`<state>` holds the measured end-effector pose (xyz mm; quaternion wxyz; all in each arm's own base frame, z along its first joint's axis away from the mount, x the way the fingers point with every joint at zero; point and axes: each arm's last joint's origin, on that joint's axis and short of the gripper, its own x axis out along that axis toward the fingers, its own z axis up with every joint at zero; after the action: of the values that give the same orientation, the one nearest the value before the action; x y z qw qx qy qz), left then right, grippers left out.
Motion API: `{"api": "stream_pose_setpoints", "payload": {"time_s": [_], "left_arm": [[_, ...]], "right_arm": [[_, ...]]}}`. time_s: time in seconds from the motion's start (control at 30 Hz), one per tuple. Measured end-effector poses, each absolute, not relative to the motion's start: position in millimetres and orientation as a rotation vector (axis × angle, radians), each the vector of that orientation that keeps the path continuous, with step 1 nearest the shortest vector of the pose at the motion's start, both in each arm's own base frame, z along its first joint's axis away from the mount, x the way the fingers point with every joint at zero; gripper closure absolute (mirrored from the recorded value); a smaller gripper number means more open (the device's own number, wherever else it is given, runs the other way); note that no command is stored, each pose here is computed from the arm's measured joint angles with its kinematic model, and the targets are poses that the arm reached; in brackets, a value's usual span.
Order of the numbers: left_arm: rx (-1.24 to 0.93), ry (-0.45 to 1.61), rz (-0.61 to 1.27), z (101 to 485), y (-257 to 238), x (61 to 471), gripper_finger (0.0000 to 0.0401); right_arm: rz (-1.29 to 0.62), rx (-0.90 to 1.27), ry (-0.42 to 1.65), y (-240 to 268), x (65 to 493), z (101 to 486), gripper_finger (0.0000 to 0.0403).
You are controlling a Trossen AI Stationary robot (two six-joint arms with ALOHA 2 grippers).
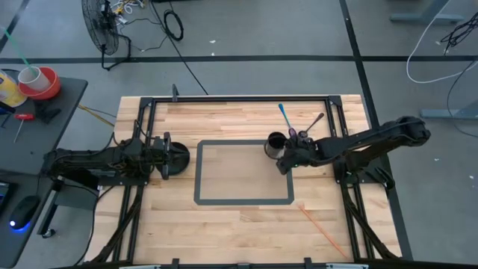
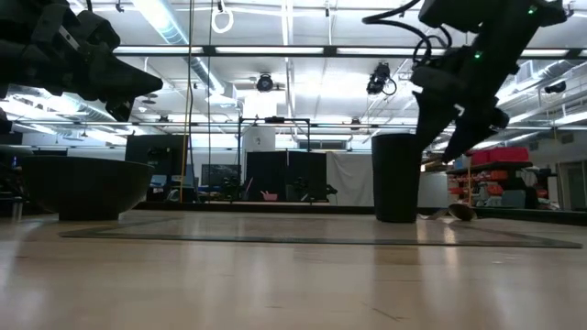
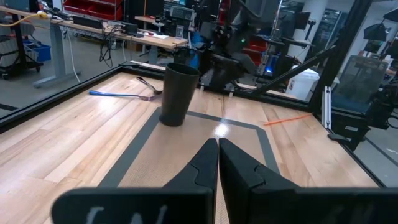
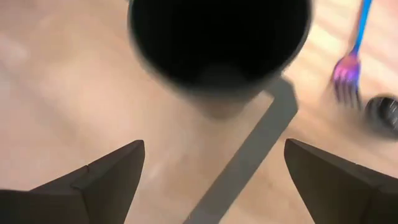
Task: Pick & Place Utensil
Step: Put the black bowl to the bottom left of the black cup on the transparent mat
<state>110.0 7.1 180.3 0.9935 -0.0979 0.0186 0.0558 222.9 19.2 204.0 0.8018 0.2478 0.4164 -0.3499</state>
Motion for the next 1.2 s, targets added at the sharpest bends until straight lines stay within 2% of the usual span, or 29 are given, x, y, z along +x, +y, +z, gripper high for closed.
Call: {"api": "stream_pose_setpoints", "payload": {"time_s": [0.3, 0.73, 1.03, 1.2], "left_arm": [[-0.196, 0.037, 0.112, 180.3, 7.0, 110.0, 0.0383], [-0.197, -0.022, 0.115, 185.8, 7.3, 110.1, 0.0383], [-0.332, -0.063, 0.109, 189.1, 7.3, 110.0, 0.0383], [-0.475, -0.177, -0.133, 204.2, -0.8, 108.6, 0.0383]], "right_arm": [[-0.572, 0.558, 0.848, 64.4, 224.4, 205.1, 0.0024], [-0.230, 0.594, 0.412, 128.9, 251.2, 227.5, 0.0081], [-0.070, 0.584, 0.194, 164.0, 279.5, 211.9, 0.0109], [-0.037, 0.600, 0.147, 170.7, 289.2, 199.2, 0.0121]]}}
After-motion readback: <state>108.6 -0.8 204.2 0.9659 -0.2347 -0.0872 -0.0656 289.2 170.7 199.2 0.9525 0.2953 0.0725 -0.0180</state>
